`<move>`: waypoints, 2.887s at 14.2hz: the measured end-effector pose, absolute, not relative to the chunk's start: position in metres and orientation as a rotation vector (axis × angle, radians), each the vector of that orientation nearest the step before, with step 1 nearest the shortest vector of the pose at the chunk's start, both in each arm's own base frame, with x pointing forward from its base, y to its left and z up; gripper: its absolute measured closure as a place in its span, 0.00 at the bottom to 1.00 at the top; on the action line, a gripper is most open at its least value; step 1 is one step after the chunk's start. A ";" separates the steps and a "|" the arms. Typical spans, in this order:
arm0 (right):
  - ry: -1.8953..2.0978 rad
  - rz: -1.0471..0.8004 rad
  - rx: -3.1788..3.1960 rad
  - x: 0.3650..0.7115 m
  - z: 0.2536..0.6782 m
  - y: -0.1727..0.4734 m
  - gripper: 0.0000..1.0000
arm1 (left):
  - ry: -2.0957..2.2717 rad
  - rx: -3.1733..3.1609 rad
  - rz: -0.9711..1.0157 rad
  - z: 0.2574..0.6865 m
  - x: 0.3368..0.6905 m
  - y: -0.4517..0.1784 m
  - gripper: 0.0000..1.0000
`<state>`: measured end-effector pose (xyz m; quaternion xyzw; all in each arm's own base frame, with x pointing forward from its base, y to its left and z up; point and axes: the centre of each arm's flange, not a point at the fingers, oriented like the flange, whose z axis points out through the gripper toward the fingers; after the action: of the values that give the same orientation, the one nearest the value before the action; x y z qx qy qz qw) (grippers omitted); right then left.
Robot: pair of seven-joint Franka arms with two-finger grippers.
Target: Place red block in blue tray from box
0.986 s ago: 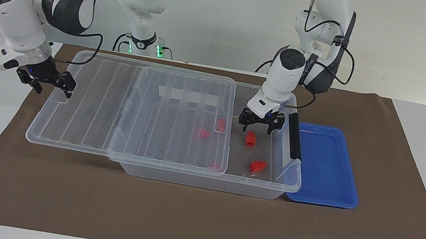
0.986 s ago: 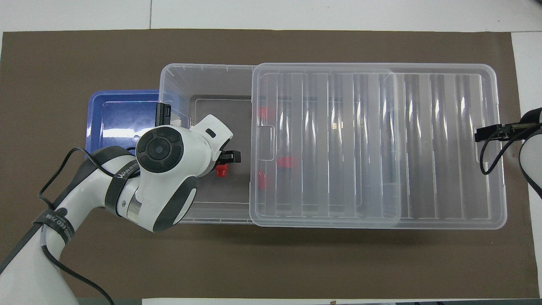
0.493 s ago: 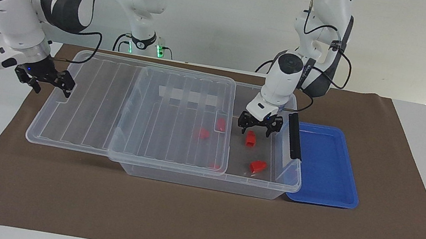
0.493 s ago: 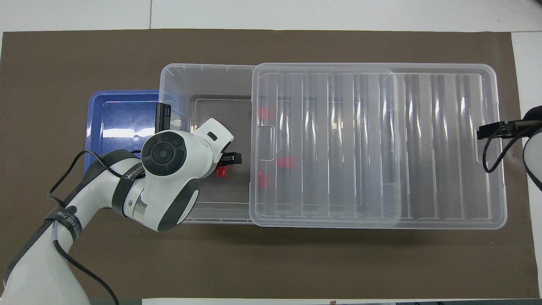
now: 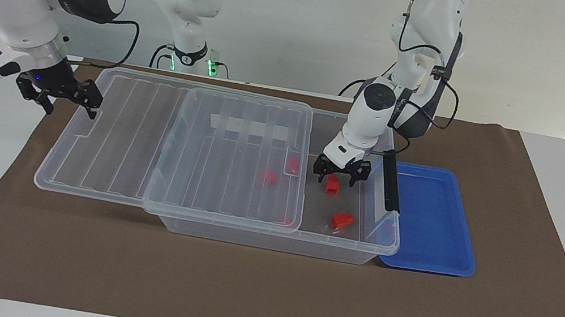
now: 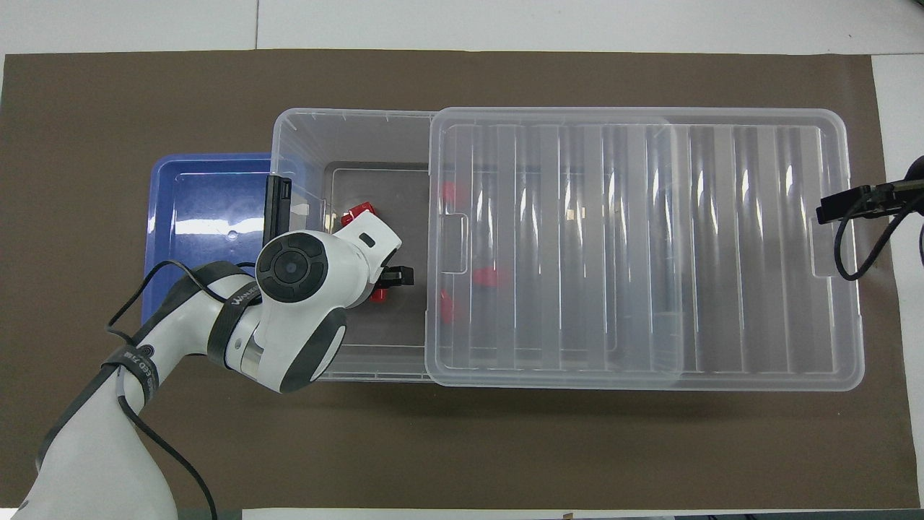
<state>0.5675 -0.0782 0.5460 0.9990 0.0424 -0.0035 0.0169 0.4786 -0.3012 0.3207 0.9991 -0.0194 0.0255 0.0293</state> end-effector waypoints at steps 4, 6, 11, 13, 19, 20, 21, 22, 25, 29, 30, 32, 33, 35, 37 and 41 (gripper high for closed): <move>0.180 -0.045 3.104 0.548 0.577 -0.057 0.00 | -0.073 3.072 0.099 0.320 0.476 -0.306 0.12; 0.193 -0.047 3.102 0.540 0.587 -0.051 0.00 | -0.075 3.071 0.101 0.320 0.475 -0.307 0.37; 0.197 -0.154 3.156 0.532 0.580 -0.041 0.00 | -0.076 3.072 0.098 0.320 0.475 -0.307 0.66; 0.210 -0.183 3.157 0.531 0.577 -0.029 0.00 | -0.077 3.077 0.092 0.327 0.474 -0.307 0.66; 0.081 -0.220 3.151 0.531 0.580 -0.017 0.00 | -0.071 3.112 0.084 0.434 0.456 -0.292 0.66; 0.088 -0.227 3.141 0.531 0.582 -0.015 0.00 | -0.065 3.113 0.091 0.450 0.454 -0.288 0.66; 0.096 -0.226 3.128 0.531 0.584 -0.012 0.00 | -0.050 3.115 0.096 0.467 0.452 -0.282 0.66; 0.099 -0.219 3.119 0.531 0.586 -0.010 0.00 | -0.029 3.116 0.103 0.484 0.452 -0.274 0.66; 0.098 -0.202 3.108 0.532 0.591 -0.009 0.00 | 0.030 3.117 0.113 0.516 0.456 -0.254 0.66; 0.096 -0.191 3.099 0.532 0.594 -0.010 0.00 | 0.063 3.123 0.112 0.517 0.478 -0.211 0.66; 0.096 -0.191 3.098 0.532 0.594 -0.010 0.00 | 0.058 3.126 0.112 0.516 0.486 -0.192 0.66; 0.094 -0.191 3.098 0.532 0.594 -0.011 0.00 | 0.033 3.134 0.109 0.515 0.501 -0.150 0.66; 0.094 -0.191 3.097 0.532 0.594 -0.011 0.00 | 0.022 3.138 0.104 0.513 0.506 -0.131 0.66; 0.093 -0.190 3.097 0.533 0.594 -0.011 0.00 | 0.004 3.143 0.091 0.508 0.513 -0.101 0.66; 0.090 -0.177 3.095 0.533 0.595 -0.013 0.00 | 0.007 3.144 0.095 0.496 0.517 -0.085 0.66; 0.082 -0.158 3.091 0.535 0.596 -0.016 0.00 | -0.007 3.136 0.120 0.442 0.534 -0.063 0.66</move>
<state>0.5348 -0.0159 0.5956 0.9981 0.0266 -0.0511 0.0225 0.5344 -0.0631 0.4420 0.9993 -0.0022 0.0383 0.0015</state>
